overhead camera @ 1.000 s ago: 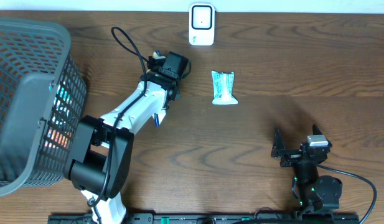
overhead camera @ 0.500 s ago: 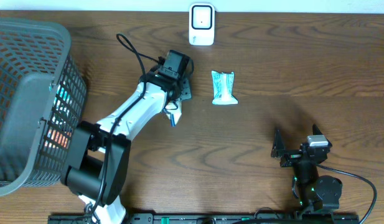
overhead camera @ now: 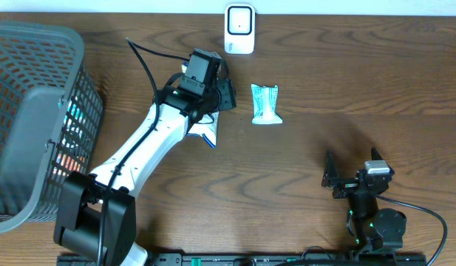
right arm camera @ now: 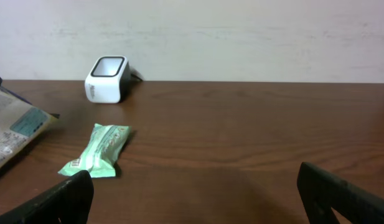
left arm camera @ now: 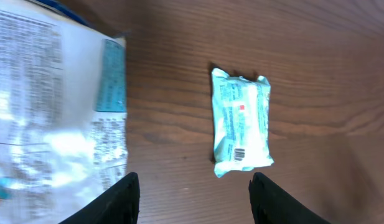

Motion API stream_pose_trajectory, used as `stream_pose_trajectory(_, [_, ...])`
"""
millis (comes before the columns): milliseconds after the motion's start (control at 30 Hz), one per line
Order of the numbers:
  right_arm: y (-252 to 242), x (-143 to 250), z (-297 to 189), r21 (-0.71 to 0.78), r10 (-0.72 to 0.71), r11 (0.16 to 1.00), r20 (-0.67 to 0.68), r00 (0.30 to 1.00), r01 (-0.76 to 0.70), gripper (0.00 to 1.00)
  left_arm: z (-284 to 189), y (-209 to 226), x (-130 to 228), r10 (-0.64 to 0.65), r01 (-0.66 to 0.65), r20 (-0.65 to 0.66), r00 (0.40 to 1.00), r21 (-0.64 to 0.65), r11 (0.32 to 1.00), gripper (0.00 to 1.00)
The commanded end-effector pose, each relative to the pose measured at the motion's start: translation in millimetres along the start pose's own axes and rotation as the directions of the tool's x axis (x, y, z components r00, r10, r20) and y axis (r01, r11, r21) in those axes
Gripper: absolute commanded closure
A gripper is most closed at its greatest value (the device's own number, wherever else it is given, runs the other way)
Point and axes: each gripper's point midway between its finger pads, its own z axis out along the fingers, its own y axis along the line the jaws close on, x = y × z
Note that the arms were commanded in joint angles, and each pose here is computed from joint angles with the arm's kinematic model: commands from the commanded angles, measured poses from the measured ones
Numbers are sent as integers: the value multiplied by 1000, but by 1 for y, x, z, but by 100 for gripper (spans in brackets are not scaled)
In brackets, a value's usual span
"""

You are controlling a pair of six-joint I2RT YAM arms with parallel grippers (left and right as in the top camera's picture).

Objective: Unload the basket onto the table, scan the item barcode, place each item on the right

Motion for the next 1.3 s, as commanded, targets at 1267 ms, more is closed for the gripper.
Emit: stream_pose_trajectory(1267, [-3,0,0,13,10,1000,1,1000,-10,1,17,168,7,89,-123,-87,992,-614,780,68])
